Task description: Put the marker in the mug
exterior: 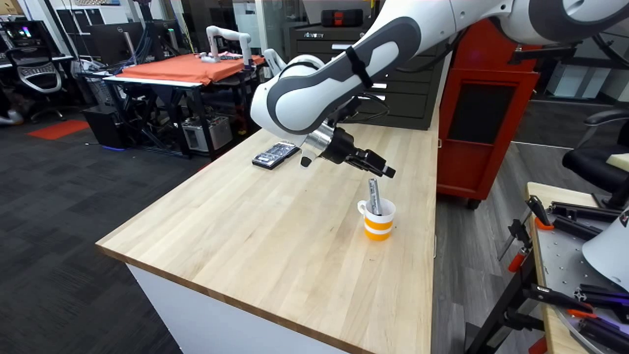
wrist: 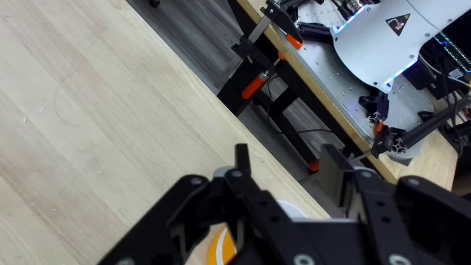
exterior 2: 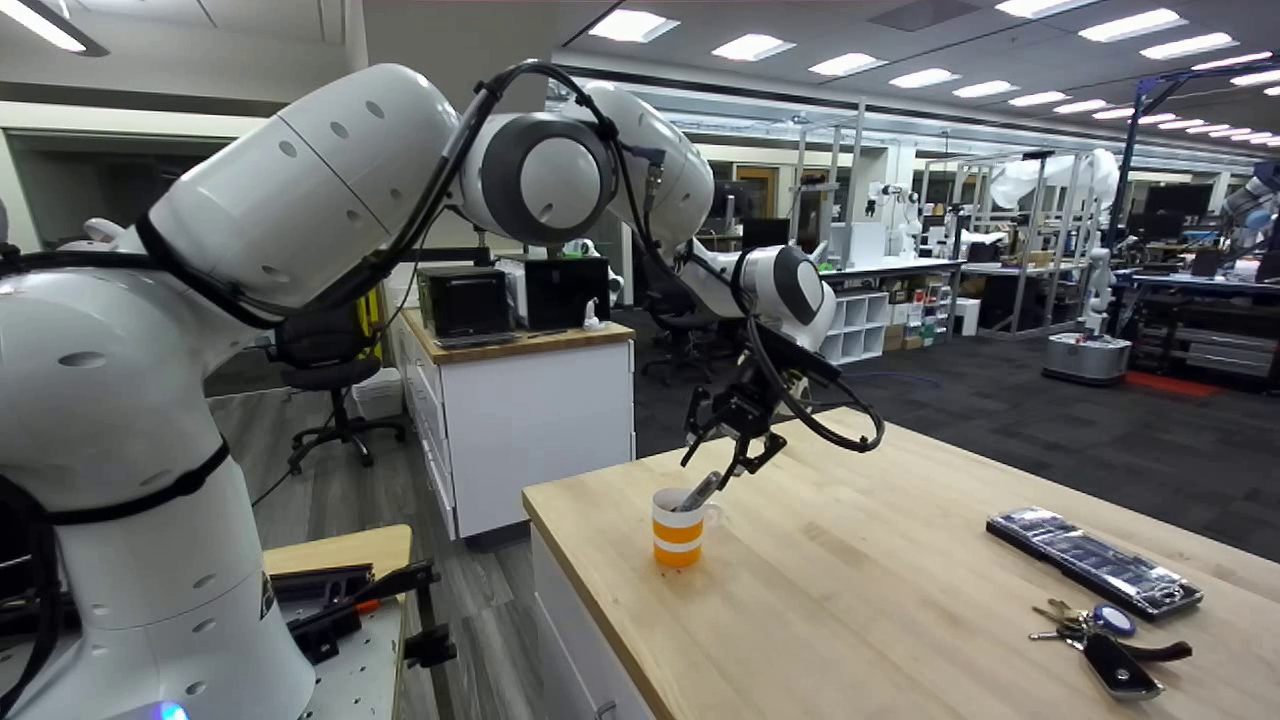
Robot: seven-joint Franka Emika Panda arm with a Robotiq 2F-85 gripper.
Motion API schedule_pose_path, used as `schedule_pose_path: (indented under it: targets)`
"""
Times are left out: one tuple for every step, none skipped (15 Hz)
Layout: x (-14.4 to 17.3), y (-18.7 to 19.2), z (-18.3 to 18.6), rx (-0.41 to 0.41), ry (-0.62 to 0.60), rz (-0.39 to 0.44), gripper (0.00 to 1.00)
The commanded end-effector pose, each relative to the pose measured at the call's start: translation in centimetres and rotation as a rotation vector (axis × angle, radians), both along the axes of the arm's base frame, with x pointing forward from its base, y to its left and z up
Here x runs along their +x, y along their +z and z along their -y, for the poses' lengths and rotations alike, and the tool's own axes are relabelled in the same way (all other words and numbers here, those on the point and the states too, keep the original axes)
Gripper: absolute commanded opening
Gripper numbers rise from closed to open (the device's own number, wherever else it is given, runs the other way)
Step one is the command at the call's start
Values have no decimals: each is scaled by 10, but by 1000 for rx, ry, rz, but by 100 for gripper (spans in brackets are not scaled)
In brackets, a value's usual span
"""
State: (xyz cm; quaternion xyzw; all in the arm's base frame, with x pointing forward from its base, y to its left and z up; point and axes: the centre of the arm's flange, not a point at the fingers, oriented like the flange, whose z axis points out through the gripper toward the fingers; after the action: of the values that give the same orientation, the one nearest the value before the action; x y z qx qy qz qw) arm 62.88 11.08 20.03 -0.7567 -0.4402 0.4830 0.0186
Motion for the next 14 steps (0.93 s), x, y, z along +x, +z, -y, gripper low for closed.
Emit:
schedule_pose_path:
  targets:
    - [8, 25, 7, 6, -13, 23, 84]
    - [9, 30, 9, 11, -20, 38, 91]
    - [9, 37, 13, 15, -33, 59, 96]
    - [10, 43, 16, 19, -44, 77, 99]
    - [9, 52, 21, 24, -57, 104, 100]
    - [8, 62, 27, 29, -78, 140, 100]
    - [8, 73, 33, 40, -106, 181, 100]
    - [8, 83, 37, 48, -132, 223, 100]
    - [8, 93, 41, 54, -158, 267, 100]
    - [10, 101, 46, 58, -187, 309, 100]
    - [10, 109, 51, 63, -218, 351, 100]
    - [11, 116, 54, 67, -247, 396, 100]
    - [11, 122, 58, 67, -275, 443, 100]
    - [10, 127, 61, 73, -307, 486, 100]
